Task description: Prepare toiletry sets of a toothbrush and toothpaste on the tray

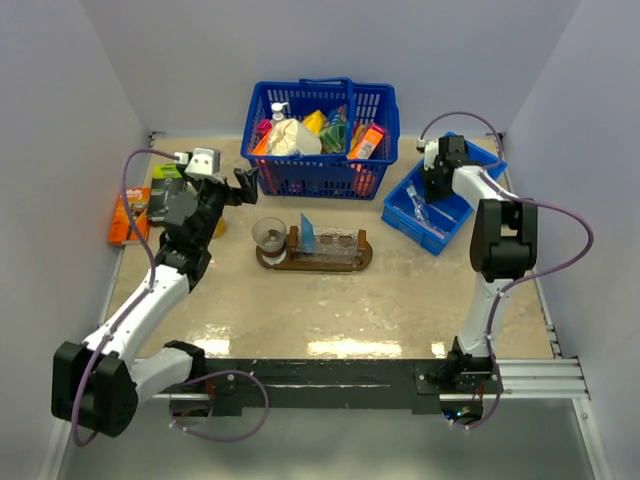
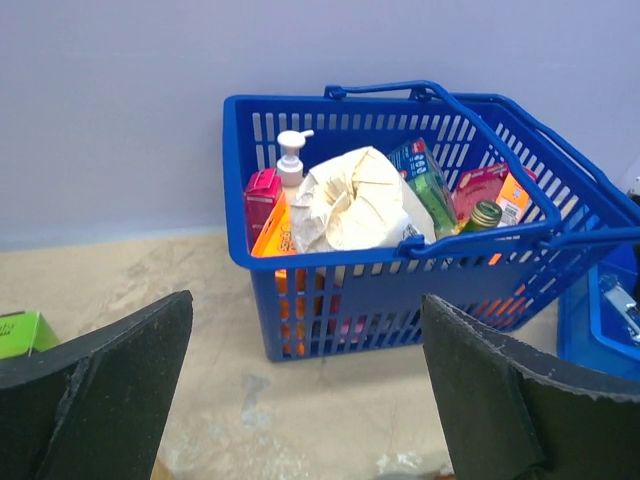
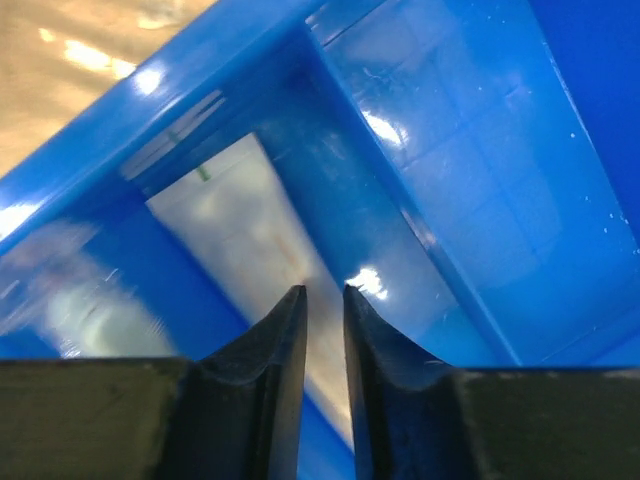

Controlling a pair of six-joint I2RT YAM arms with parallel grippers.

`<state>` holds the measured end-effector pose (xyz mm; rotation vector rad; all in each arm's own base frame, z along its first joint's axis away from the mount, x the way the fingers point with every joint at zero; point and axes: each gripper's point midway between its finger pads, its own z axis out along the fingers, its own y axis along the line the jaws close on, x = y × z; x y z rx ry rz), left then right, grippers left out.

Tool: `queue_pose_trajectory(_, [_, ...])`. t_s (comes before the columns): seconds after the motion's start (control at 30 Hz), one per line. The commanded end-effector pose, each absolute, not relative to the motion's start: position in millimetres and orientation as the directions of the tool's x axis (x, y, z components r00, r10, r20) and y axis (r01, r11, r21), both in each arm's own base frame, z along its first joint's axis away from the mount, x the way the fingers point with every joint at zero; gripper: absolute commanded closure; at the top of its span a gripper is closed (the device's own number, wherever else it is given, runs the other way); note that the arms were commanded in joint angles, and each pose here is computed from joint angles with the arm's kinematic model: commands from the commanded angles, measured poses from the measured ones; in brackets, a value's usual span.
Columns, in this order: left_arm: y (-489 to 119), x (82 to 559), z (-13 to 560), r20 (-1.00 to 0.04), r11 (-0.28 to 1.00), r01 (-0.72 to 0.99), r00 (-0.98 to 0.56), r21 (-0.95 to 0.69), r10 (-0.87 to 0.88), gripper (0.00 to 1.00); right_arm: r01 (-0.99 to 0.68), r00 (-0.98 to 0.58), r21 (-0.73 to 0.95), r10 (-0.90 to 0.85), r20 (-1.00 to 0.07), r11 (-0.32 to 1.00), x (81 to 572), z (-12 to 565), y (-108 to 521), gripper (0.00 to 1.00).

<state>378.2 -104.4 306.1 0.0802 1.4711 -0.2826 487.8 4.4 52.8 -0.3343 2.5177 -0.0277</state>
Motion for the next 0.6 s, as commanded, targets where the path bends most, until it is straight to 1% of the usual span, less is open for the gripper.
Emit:
queue_pose_trajectory(0.0, [-99,399,331,-0.966,0.976,0.204,0.228,-0.072,-0.119,0.00,-0.269,-0.826,-0.148,-0.307,-0.473,0.952,489,51,-9,0.70])
queue_pose_trajectory(0.03, [-98,405,338,-0.966,0.980,0.191,0.233,-0.063,-0.108,0.00,-0.280,-0.822,-0.150,-0.317,-0.474,0.948,494,54,-9,0.63])
queue_pose_trajectory(0.1, [-104,417,338,-0.974,0.978,0.206,0.214,-0.029,-0.074,0.00,-0.315,-0.829,-0.127,-0.338,-0.445,0.941,492,42,-7,0.56])
queue_pose_trajectory(0.13, [-107,420,338,-0.977,0.976,0.216,0.211,0.015,-0.032,0.00,-0.328,-0.822,-0.116,-0.343,-0.455,0.938,497,44,-4,0.53])
queue_pose_trajectory(0.17, [-110,424,333,-0.984,0.974,0.224,0.180,0.028,-0.013,0.00,-0.356,-0.824,-0.077,-0.352,-0.444,0.931,498,33,3,0.52])
queue_pose_trajectory(0.2, [-111,427,340,-0.983,0.973,0.228,0.185,0.031,-0.012,0.00,-0.381,-0.827,-0.059,-0.369,-0.425,0.923,495,30,6,0.52])
queue_pose_trajectory(0.3, [-109,428,339,-0.985,0.977,0.212,0.171,0.026,-0.011,0.00,-0.415,-0.825,-0.008,-0.380,-0.419,0.910,498,26,15,0.51])
queue_pose_trajectory(0.33, [-108,428,338,-0.987,0.978,0.207,0.155,-0.002,-0.035,0.00,-0.419,-0.821,0.004,-0.377,-0.428,0.908,499,27,18,0.50])
queue_pose_trajectory(0.37, [-105,427,329,-0.993,0.981,0.191,0.108,-0.019,-0.041,0.00,-0.422,-0.818,0.019,-0.372,-0.438,0.906,500,28,20,0.50])
queue_pose_trajectory(0.4, [-98,426,329,-0.995,0.987,0.152,0.087,-0.045,-0.058,0.00,-0.430,-0.807,0.043,-0.362,-0.467,0.902,503,32,28,0.50])
queue_pose_trajectory(0.43, [-97,424,322,-0.994,0.987,0.138,0.050,-0.086,-0.093,0.00,-0.427,-0.809,0.064,-0.350,-0.473,0.902,501,29,31,0.50])
queue_pose_trajectory(0.47, [-91,418,311,-0.996,0.990,0.109,-0.004,-0.094,-0.094,0.00,-0.430,-0.805,0.088,-0.337,-0.488,0.899,501,28,36,0.50])
queue_pose_trajectory(0.5, [-89,413,304,-0.994,0.990,0.095,-0.031,-0.106,-0.103,0.00,-0.437,-0.787,0.133,-0.306,-0.535,0.890,508,30,47,0.50])
queue_pose_trajectory(0.53, [-89,409,298,-0.988,0.986,0.088,-0.066,-0.144,-0.138,0.00,-0.434,-0.791,0.153,-0.295,-0.536,0.888,506,25,51,0.49])
queue_pose_trajectory(0.57, [-87,404,300,-0.986,0.985,0.078,-0.067,-0.156,-0.150,0.00,-0.430,-0.785,0.148,-0.288,-0.548,0.891,510,24,51,0.49])
